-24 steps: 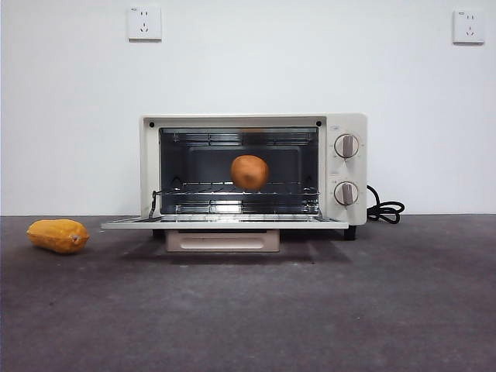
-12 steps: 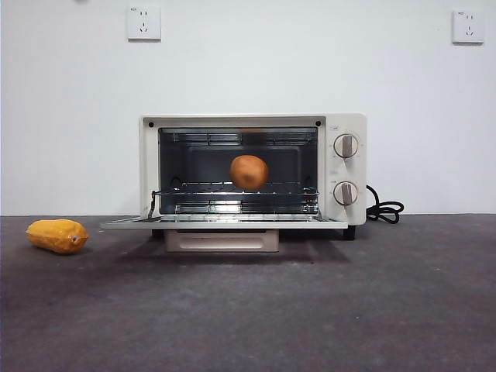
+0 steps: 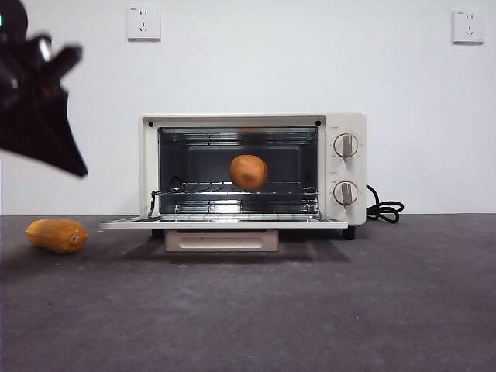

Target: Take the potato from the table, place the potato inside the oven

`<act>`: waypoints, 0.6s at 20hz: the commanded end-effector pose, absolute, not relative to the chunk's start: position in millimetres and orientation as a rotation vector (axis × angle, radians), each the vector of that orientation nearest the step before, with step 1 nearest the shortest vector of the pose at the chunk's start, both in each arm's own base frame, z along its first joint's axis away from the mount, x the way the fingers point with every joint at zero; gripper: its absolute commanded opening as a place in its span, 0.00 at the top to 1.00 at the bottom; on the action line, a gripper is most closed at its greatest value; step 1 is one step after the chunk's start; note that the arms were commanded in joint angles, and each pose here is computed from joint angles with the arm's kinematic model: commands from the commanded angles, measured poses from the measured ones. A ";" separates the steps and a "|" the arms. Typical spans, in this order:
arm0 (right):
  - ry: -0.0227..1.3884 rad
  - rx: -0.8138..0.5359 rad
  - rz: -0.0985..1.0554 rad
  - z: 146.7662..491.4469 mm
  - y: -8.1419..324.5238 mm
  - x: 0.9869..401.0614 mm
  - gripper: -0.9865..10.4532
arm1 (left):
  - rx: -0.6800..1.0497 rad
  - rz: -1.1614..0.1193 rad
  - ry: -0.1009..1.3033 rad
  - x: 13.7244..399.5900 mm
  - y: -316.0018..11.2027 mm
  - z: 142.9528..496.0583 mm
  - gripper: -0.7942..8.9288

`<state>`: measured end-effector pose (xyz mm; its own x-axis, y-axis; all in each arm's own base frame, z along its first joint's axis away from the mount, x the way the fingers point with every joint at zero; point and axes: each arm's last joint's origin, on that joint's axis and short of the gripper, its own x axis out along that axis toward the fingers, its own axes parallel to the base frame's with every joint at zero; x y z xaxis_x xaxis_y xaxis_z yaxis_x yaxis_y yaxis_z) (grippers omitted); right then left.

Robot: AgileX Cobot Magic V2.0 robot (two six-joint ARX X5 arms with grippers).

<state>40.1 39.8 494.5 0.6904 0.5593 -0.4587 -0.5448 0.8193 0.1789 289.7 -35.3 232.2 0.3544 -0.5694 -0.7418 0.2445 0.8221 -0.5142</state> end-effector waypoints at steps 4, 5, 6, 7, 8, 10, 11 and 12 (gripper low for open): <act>0.540 0.020 0.618 492.8 38.8 39.0 0.92 | -0.428 -0.467 1.202 307.1 -29.9 194.5 0.93; 0.541 0.019 0.618 492.8 38.9 39.1 0.92 | -0.434 -0.460 1.212 309.3 -30.0 190.0 0.93; 0.541 0.019 0.617 492.8 38.9 39.1 0.92 | -0.440 -0.447 1.218 311.4 -29.9 186.3 0.93; 0.541 0.019 0.617 492.8 38.9 39.1 0.92 | -0.445 -0.440 1.220 313.1 -30.5 183.8 0.93; 0.541 0.019 0.617 492.8 38.9 39.1 0.92 | -0.448 -0.438 1.219 314.8 -31.8 181.6 0.93; 0.540 0.019 0.617 492.8 38.8 39.1 0.92 | -0.463 -0.425 1.206 318.5 -34.3 179.5 0.93; 0.540 0.019 0.617 492.8 38.8 39.1 0.92 | -0.474 -0.419 1.199 320.0 -34.6 179.1 0.93; 0.540 0.019 0.617 492.8 38.8 39.1 0.92 | -0.484 -0.412 1.191 321.3 -35.1 179.2 0.93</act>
<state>40.0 39.8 494.4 0.6881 0.5618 -0.4593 -0.5470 0.8175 0.1804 320.8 -33.5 183.3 0.3250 -0.5440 -0.7736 0.0866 0.8317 -0.5484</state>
